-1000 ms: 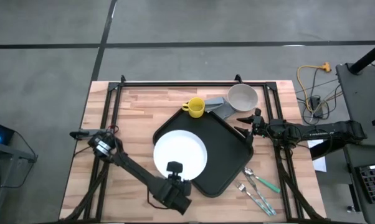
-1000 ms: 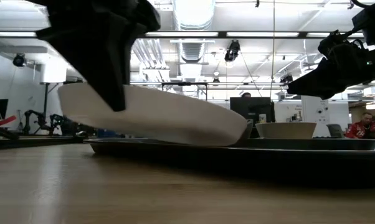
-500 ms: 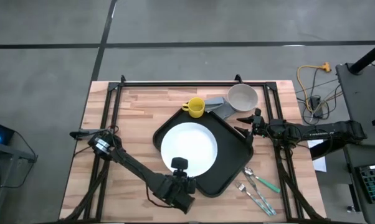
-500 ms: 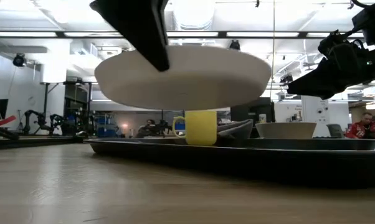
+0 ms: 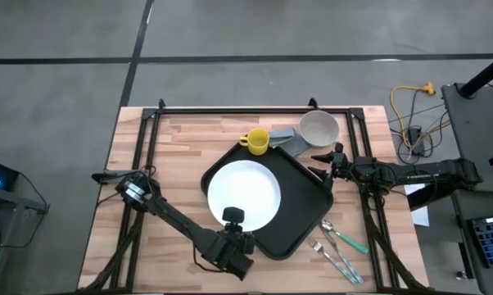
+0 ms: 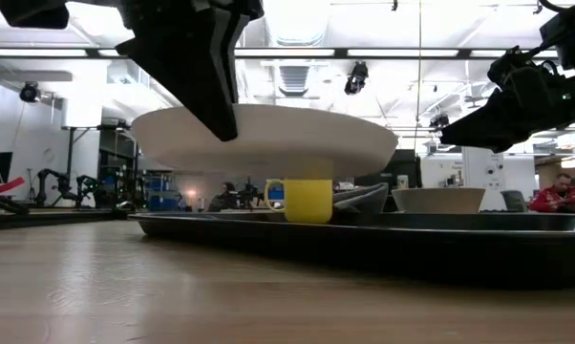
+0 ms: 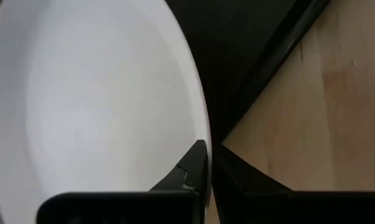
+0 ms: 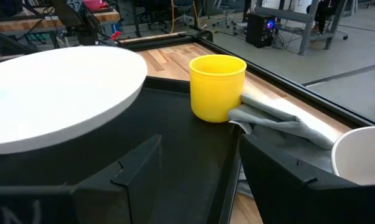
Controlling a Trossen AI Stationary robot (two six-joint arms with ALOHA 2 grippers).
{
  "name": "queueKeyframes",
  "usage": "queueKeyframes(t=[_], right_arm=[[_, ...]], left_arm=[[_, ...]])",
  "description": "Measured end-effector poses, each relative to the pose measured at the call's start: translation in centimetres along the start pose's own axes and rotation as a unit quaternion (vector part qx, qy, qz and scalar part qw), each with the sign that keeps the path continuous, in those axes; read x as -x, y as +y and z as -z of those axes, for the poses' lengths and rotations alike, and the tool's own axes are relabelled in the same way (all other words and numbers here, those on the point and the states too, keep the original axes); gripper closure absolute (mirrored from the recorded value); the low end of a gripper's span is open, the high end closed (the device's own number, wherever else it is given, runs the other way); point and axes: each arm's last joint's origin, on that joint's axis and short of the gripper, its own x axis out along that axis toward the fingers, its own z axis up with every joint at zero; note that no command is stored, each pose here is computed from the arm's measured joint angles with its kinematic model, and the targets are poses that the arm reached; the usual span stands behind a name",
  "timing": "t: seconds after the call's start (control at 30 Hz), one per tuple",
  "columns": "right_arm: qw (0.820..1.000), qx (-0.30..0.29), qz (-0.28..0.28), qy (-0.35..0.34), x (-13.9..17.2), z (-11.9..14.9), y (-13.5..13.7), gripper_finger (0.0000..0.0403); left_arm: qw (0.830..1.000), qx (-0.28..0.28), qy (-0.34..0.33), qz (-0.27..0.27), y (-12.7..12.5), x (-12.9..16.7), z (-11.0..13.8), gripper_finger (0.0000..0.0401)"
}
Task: Set up tray
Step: Put the white plate at the bottom of the yellow mug on the black serving tray
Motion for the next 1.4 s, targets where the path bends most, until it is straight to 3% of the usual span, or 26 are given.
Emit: queueKeyframes(t=[0.27,0.57,1.4], right_arm=[[1.000,0.000,0.000,0.000,0.0,0.0,0.0,0.0195],[1.000,0.000,0.000,0.000,0.0,0.0,0.0,0.0195],[1.000,0.000,0.000,0.000,0.0,0.0,0.0,0.0195]], left_arm=[[1.000,0.003,0.007,-0.003,0.3,-0.6,0.1,0.0401],[0.999,0.009,0.047,-0.016,1.1,-3.1,1.1,0.0401],[0.997,0.051,0.050,-0.019,2.9,-6.3,1.0,0.0401]])
